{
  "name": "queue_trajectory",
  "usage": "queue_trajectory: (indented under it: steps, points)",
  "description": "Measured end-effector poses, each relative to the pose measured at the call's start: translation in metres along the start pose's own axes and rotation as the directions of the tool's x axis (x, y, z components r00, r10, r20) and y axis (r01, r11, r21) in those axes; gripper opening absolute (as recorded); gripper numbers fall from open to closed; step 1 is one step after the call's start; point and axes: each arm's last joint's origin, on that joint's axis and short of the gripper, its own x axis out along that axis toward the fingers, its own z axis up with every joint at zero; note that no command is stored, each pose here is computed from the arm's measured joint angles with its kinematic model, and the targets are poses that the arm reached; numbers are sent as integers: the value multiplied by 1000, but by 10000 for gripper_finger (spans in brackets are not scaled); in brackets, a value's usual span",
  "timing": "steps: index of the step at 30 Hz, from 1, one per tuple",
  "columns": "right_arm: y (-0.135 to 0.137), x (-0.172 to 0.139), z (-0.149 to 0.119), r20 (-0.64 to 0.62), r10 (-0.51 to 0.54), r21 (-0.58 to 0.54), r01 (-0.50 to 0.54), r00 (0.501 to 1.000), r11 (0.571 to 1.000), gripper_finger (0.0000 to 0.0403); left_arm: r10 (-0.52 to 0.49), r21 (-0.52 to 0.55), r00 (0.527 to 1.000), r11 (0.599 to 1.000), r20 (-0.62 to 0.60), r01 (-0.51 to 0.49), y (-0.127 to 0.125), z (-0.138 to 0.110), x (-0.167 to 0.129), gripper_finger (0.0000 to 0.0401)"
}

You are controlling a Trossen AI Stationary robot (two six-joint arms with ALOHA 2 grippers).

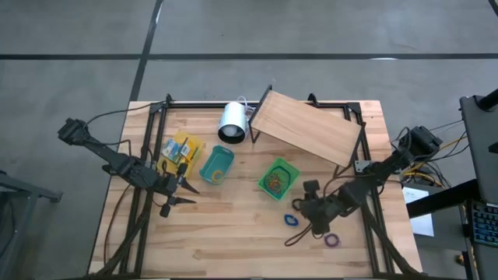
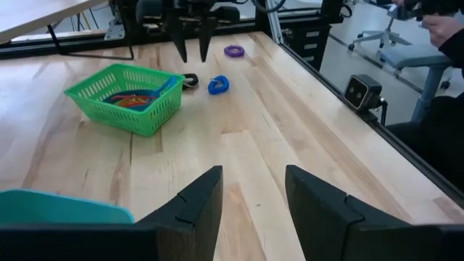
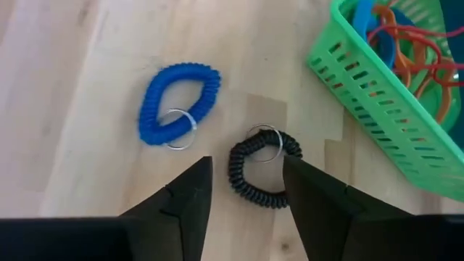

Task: Pick & Place Office Desk Supplies
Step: Put the black spring keychain into the blue bin

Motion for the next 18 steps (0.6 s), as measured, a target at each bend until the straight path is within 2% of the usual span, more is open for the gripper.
queue_trajectory:
  steps: [15, 18]
  points:
    - [-5, 21, -26, 75, 22, 40, -25, 997, 999, 159, 1, 0, 1000, 1000, -2, -1, 0, 0, 0, 152]
    - [-7, 24, -32, 74, 25, 83, -31, 997, 996, 154, 0, 0, 1000, 1000, -2, 0, 0, 0, 0, 152]
